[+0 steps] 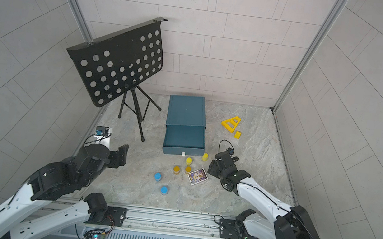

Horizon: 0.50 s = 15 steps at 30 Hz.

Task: Put the paint cans in the drawer according to color
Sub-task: Pick up the paint can at the center of the board.

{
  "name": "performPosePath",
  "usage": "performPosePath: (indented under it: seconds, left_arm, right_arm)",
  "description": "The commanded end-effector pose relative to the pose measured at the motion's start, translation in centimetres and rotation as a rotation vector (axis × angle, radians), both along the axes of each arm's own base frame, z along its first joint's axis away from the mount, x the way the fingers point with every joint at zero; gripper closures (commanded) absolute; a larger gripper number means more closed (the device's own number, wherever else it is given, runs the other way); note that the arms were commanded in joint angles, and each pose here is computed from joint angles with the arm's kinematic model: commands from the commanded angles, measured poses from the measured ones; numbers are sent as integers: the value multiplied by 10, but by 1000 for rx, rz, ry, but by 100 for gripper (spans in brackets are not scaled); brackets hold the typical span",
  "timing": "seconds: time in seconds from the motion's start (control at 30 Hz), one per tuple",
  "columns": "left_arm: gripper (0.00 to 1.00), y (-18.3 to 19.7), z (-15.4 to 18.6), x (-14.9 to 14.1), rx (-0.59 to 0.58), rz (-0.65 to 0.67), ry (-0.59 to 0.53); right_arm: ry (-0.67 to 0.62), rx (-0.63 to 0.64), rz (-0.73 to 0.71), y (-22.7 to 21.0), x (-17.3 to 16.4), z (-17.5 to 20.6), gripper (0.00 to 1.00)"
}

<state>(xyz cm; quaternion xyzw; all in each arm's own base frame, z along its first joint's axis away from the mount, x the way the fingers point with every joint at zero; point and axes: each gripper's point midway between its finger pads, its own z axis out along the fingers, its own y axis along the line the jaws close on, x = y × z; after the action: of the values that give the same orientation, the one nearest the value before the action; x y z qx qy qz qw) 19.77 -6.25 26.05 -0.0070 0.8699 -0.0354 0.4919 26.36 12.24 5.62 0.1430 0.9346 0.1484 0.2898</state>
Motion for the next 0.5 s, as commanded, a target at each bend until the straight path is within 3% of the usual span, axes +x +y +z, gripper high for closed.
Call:
performPosePath:
  seconds: [0.0,0.23,0.47]
  left_arm:
    - [15,6,-4,-2,19,11,5]
    - [15,7,-2,-3,16,12,-2]
    - [15,9,0,-4,11,17,-10]
  right_arm:
    - [-115,-29,87,12,19,8,26]
    - [-274,-159,147,36,34,7,26]
    - [-419,-216,93,38,43,-1,24]
